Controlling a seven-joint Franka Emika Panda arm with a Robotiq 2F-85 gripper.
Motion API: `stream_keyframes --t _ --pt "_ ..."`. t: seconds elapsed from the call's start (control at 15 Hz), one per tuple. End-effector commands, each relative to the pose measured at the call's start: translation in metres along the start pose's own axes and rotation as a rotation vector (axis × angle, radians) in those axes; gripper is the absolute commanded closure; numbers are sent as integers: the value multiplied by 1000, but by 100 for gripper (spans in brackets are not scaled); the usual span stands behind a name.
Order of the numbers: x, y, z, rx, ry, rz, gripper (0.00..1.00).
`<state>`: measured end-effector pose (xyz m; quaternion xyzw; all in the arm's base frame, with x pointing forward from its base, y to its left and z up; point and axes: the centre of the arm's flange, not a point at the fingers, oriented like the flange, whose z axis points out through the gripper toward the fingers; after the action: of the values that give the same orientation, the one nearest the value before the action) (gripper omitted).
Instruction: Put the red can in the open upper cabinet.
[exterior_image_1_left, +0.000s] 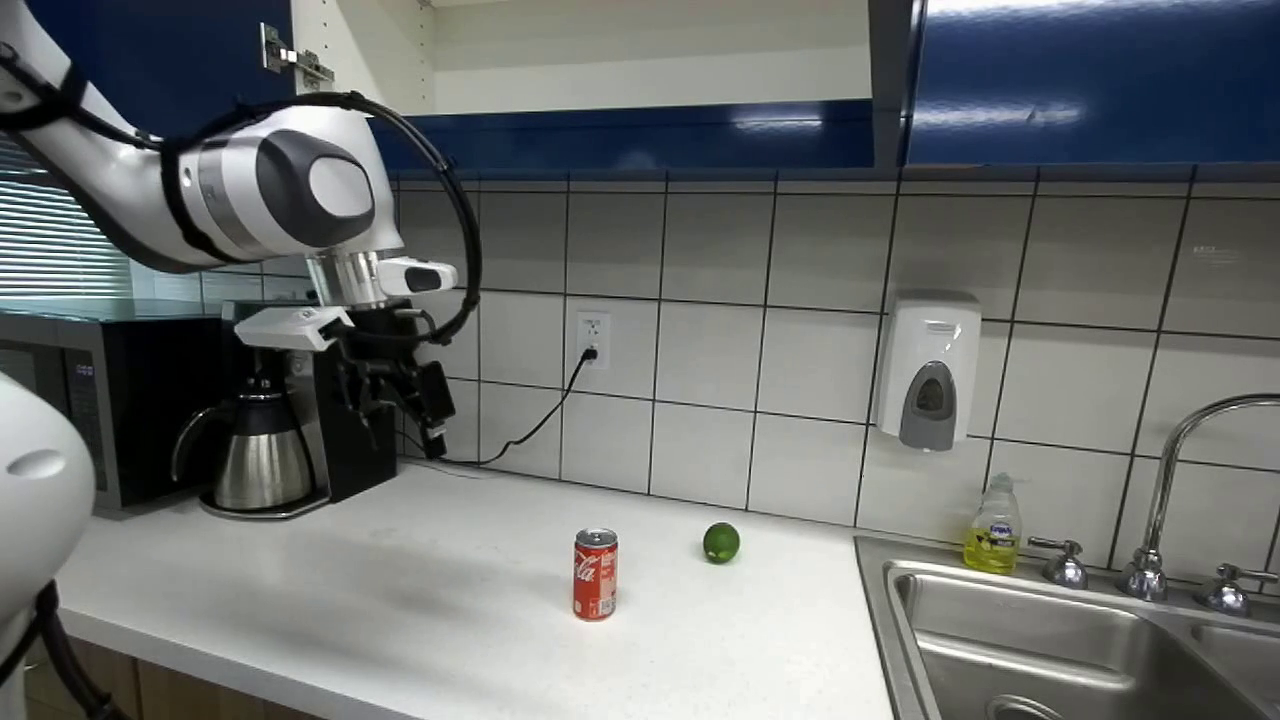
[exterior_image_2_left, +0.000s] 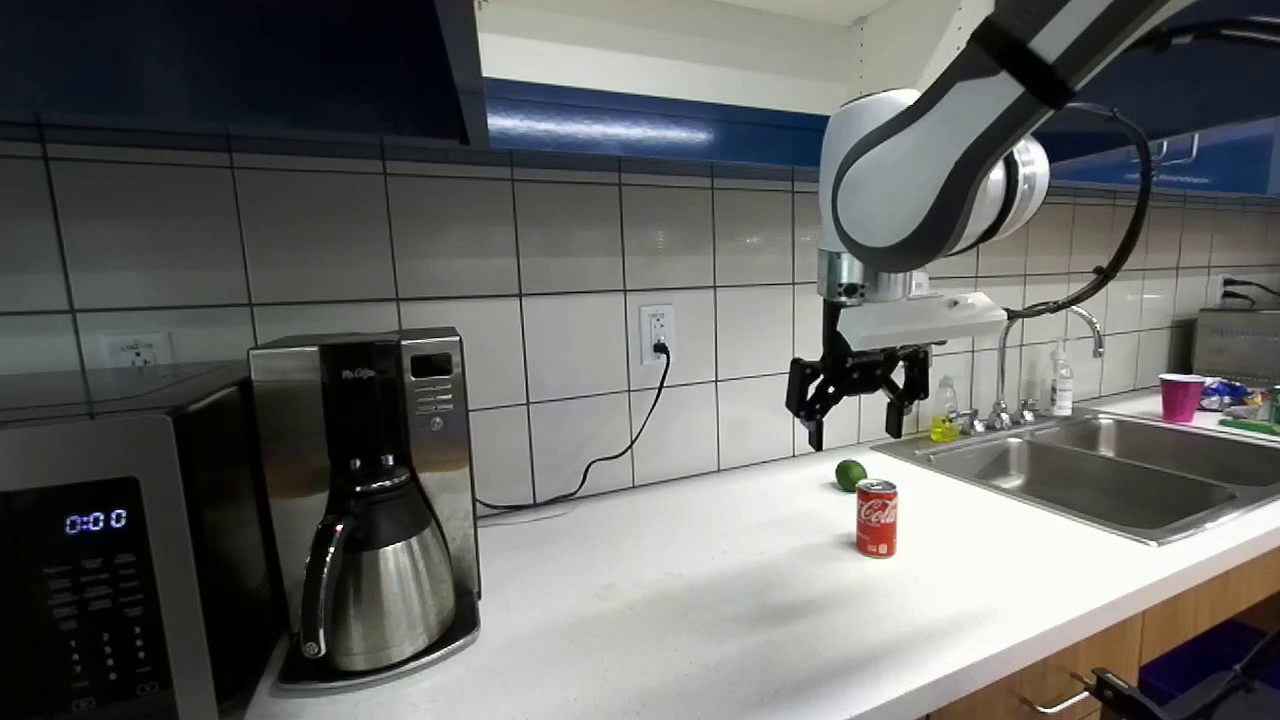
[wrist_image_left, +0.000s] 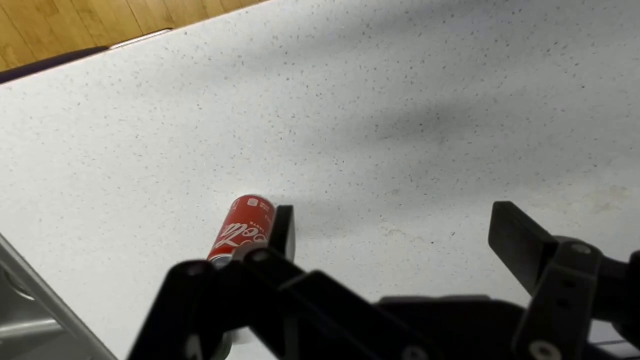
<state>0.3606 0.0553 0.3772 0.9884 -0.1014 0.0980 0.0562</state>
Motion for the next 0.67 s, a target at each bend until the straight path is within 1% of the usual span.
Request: stream_keyframes --t 0.0,0.6 --pt "8 21 39 -19 13 67 0" --pt "20 65 119 -43 6 158 0"
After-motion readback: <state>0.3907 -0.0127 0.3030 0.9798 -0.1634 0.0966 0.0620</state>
